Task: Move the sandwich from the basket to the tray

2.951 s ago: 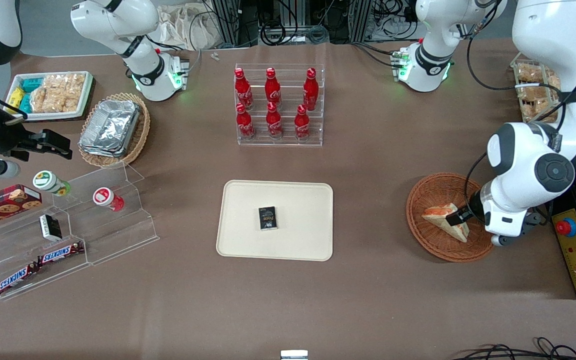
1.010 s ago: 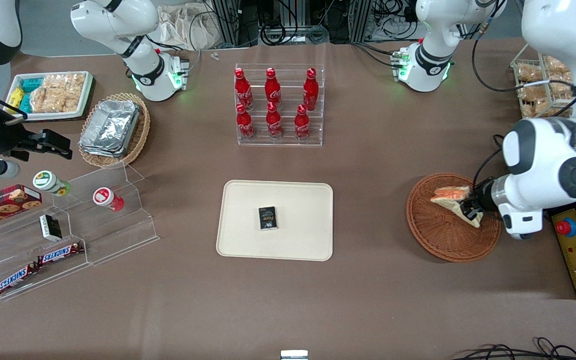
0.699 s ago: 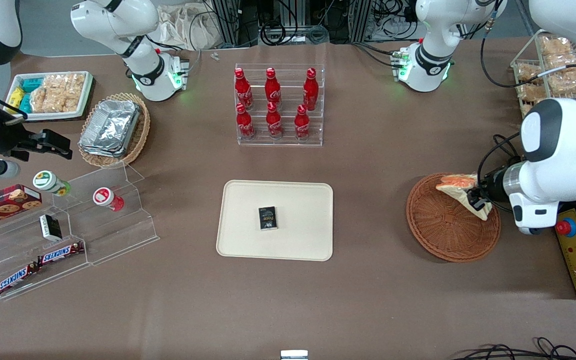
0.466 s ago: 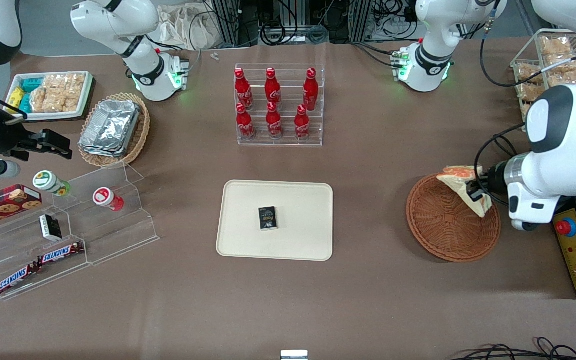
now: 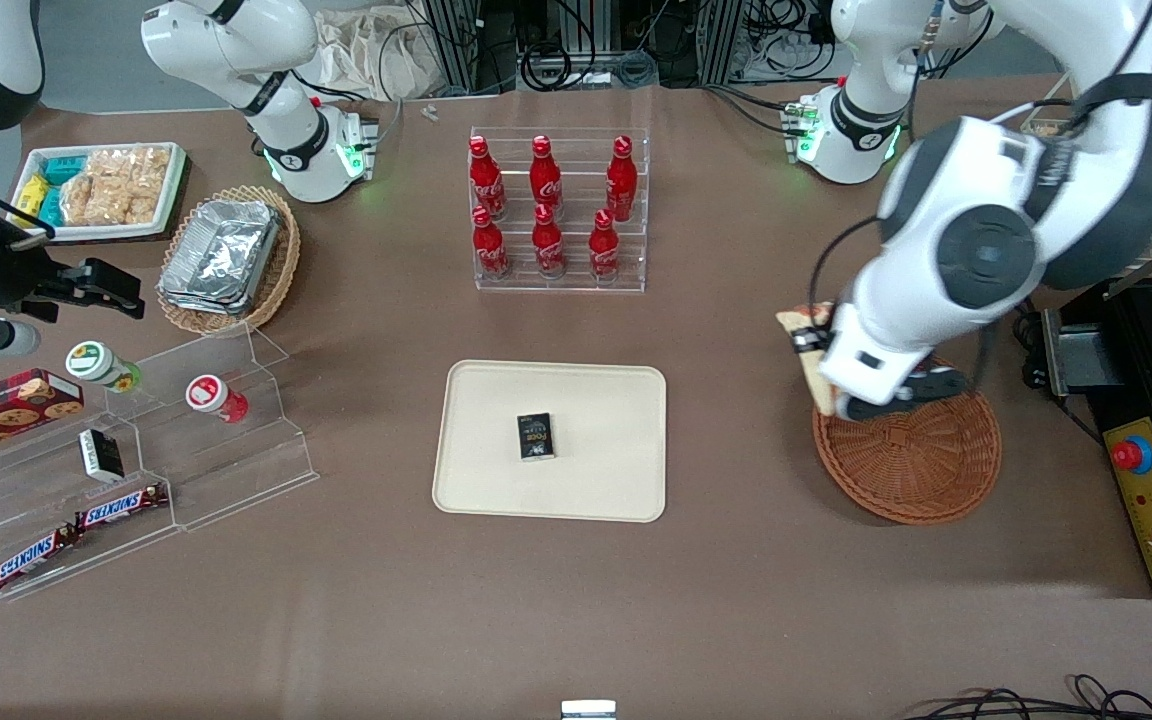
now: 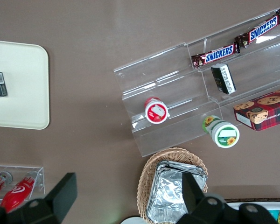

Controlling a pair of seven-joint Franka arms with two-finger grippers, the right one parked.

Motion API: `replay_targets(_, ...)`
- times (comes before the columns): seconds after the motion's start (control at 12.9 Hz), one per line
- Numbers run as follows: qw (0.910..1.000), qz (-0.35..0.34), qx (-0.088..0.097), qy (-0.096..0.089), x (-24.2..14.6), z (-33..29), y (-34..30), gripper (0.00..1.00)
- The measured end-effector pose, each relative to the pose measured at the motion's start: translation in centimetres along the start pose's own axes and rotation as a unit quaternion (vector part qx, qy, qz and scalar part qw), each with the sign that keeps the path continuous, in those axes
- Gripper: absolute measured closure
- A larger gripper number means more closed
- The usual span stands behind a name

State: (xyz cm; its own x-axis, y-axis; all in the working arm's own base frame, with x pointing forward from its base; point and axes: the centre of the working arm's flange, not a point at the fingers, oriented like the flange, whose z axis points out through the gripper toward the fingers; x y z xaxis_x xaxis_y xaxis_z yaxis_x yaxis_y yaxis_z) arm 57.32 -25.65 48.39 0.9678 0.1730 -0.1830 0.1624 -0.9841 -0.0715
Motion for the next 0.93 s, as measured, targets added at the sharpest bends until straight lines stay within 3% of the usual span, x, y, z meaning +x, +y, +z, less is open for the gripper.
replay_targets(0.16, 0.9991, 0.036, -0.006, 0.022, -0.3, 1.6, 3.5, 0.85)
replay_targets(0.62, 0.9897, 0.130, 0.004, 0.059, -0.5, 11.8, 13.4, 0.85)
replay_targets(0.93, 0.9848, 0.156, -0.023, 0.074, 0.2, 17.3, 16.7, 0.85)
